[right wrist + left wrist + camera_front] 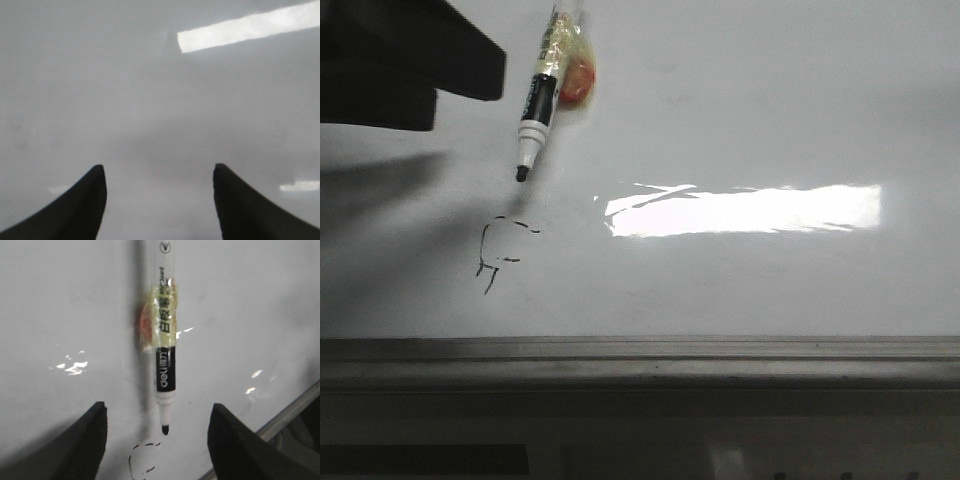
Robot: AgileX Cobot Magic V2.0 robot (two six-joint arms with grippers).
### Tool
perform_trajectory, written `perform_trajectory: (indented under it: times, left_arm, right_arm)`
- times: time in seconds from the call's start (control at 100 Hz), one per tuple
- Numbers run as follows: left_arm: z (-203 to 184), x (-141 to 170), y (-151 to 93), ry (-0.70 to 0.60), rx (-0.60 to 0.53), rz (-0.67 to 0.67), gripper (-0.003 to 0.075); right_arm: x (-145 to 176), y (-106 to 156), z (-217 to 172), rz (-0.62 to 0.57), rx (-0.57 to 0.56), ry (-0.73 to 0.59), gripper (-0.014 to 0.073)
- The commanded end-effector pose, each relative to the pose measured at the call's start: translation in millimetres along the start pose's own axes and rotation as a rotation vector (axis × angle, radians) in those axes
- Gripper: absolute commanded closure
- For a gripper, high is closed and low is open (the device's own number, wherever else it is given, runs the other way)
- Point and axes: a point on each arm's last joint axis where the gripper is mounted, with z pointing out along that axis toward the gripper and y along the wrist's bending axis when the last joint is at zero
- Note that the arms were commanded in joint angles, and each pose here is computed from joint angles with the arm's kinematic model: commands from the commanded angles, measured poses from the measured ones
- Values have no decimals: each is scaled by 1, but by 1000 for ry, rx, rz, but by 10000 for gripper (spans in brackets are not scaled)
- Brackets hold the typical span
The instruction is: Write number 6 on whiteboard
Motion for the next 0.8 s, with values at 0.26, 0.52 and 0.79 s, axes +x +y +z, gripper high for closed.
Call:
perform_trajectory:
  times: [0.26, 0.52, 0.79]
  left_arm:
    - [33, -19, -8, -27, -18, -33, 324]
    - [48, -15, 0, -16, -66, -36, 392]
    - [55, -11, 3, 4, -80, -40, 741]
  right_arm:
    - [-15, 3, -2, -1, -11, -80, 176]
    - [-15, 3, -2, 3, -13, -80, 176]
    - [-15, 5, -2, 40, -35, -81, 177]
